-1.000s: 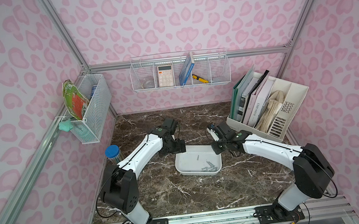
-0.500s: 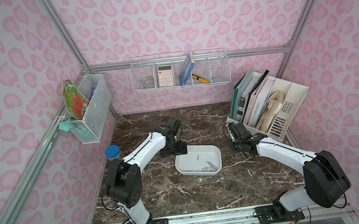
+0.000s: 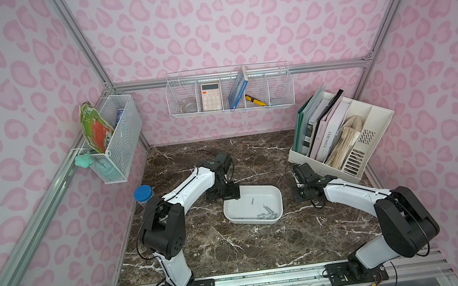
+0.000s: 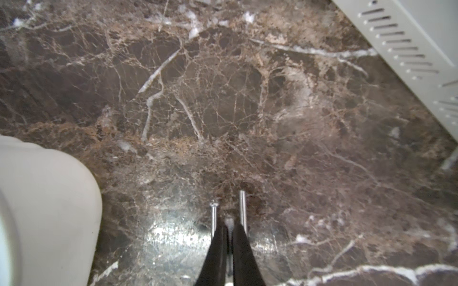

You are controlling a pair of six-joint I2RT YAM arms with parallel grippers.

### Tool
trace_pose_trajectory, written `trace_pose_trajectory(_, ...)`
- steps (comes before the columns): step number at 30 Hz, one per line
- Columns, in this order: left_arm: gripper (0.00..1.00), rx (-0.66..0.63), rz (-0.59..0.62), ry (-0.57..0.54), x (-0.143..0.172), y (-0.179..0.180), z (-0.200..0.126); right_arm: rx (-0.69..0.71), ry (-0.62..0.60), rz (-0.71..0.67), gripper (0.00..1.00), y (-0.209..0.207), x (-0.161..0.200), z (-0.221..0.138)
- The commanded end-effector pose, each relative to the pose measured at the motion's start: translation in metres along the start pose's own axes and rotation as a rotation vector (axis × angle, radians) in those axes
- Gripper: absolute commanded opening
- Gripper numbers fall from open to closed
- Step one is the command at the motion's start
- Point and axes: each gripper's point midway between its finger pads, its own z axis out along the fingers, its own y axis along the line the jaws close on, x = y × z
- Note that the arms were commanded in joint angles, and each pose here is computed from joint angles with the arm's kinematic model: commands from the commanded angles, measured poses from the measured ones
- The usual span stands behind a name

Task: Take out the screws from the storage box
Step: Place the screw at the center of the board.

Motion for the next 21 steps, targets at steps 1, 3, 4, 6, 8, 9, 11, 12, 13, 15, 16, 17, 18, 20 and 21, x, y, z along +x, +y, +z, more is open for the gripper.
trace_pose_trajectory(1, 0.95, -0.017, -0.004, 0.016, 0.002, 0.003, 0.001, -0.02, -0.013, 0.015, 0.12, 0.003, -0.001, 0.0)
trace_pose_trajectory(3, 0.95, -0.024, -0.007, 0.017, 0.002, 0.004, 0.002, -0.022, -0.007, 0.019, 0.13, 0.003, 0.001, 0.001)
trace_pose_trajectory(4, 0.95, -0.027, -0.008, 0.016, 0.001, 0.004, 0.002, -0.025, -0.002, 0.018, 0.13, 0.004, 0.003, 0.003)
trace_pose_trajectory(6, 0.95, -0.04, -0.011, 0.017, 0.001, 0.006, 0.003, -0.026, 0.007, 0.02, 0.14, 0.004, 0.004, 0.004)
trace_pose_trajectory(8, 0.95, -0.055, -0.015, 0.017, 0.001, 0.009, 0.004, -0.022, 0.011, 0.023, 0.14, 0.004, 0.005, 0.005)
trace_pose_trajectory(9, 0.96, -0.055, -0.014, 0.017, 0.001, 0.009, 0.004, -0.023, 0.01, 0.023, 0.15, 0.004, 0.006, 0.005)
trace_pose_trajectory(11, 0.96, -0.059, -0.014, 0.018, 0.001, 0.009, 0.004, -0.019, 0.011, 0.023, 0.15, 0.003, 0.006, 0.006)
trace_pose_trajectory(12, 0.95, -0.064, -0.014, 0.02, 0.001, 0.01, 0.004, -0.015, 0.011, 0.022, 0.15, 0.002, 0.006, 0.005)
trace_pose_trajectory(13, 0.96, -0.066, -0.015, 0.017, 0.001, 0.011, 0.004, -0.013, 0.007, 0.023, 0.15, 0.002, 0.006, 0.004)
trace_pose_trajectory(15, 0.96, -0.063, -0.014, 0.014, 0.0, 0.01, 0.003, -0.022, -0.007, 0.025, 0.15, 0.003, 0.002, 0.0)
trace_pose_trajectory(16, 0.95, -0.065, -0.014, 0.015, 0.0, 0.01, 0.003, -0.028, -0.015, 0.024, 0.16, 0.004, 0.0, -0.003)
trace_pose_trajectory(17, 0.95, -0.068, -0.014, 0.016, 0.0, 0.011, 0.003, -0.031, -0.027, 0.024, 0.16, 0.005, -0.003, -0.007)
trace_pose_trajectory(18, 0.95, -0.071, -0.015, 0.014, 0.0, 0.011, 0.003, -0.037, -0.041, 0.022, 0.18, 0.007, -0.007, -0.012)
trace_pose_trajectory(20, 0.95, -0.069, -0.015, 0.013, 0.0, 0.01, 0.003, -0.062, -0.072, 0.017, 0.2, 0.013, -0.017, -0.022)
trace_pose_trajectory(21, 0.95, -0.067, -0.015, 0.011, -0.001, 0.01, 0.002, -0.081, -0.085, 0.011, 0.22, 0.017, -0.021, -0.028)
